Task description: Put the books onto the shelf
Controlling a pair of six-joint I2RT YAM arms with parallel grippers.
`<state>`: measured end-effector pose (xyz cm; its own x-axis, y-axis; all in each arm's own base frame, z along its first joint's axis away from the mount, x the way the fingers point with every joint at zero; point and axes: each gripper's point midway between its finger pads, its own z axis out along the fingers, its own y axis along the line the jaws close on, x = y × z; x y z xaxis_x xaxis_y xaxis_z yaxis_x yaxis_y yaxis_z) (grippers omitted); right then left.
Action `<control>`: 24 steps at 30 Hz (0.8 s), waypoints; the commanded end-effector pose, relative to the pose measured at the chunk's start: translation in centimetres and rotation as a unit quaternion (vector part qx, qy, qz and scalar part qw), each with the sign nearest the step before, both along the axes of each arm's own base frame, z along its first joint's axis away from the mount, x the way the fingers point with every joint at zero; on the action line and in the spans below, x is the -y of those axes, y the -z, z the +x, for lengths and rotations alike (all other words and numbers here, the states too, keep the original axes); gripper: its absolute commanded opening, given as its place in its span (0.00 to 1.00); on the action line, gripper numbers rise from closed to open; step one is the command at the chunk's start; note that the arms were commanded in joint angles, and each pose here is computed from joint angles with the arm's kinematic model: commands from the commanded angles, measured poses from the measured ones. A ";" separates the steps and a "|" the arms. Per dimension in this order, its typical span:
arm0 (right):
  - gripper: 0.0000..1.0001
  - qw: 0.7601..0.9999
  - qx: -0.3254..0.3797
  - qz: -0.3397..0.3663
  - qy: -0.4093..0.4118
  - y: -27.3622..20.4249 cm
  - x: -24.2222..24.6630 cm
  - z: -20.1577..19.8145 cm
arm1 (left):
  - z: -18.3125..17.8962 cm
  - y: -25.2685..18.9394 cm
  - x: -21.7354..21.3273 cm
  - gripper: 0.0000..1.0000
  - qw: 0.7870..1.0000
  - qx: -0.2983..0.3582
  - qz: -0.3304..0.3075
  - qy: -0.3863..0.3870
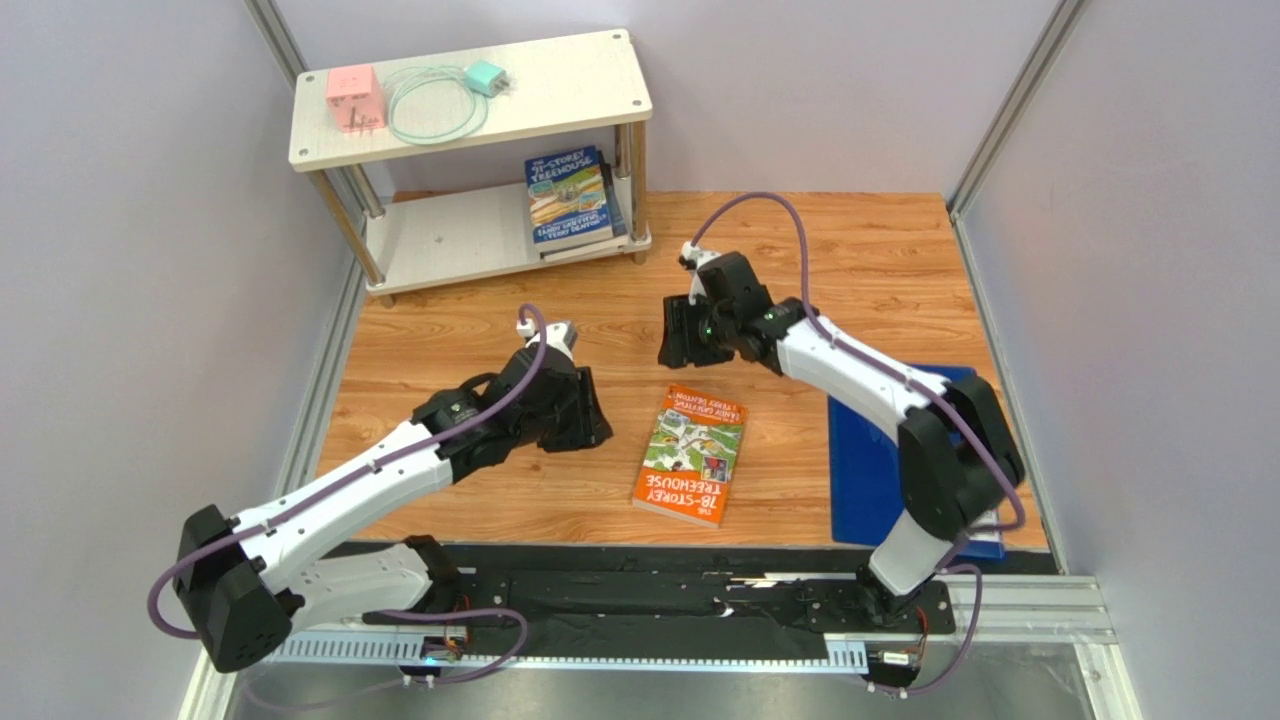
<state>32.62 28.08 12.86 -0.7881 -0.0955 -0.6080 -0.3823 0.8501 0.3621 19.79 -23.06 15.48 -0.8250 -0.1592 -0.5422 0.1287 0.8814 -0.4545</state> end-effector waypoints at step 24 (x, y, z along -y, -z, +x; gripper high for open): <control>0.68 0.980 -0.170 -0.068 0.074 9.0 6.8 0.4 | -6.7 12.2 10.3 0.00 0.981 -0.125 0.095 0.114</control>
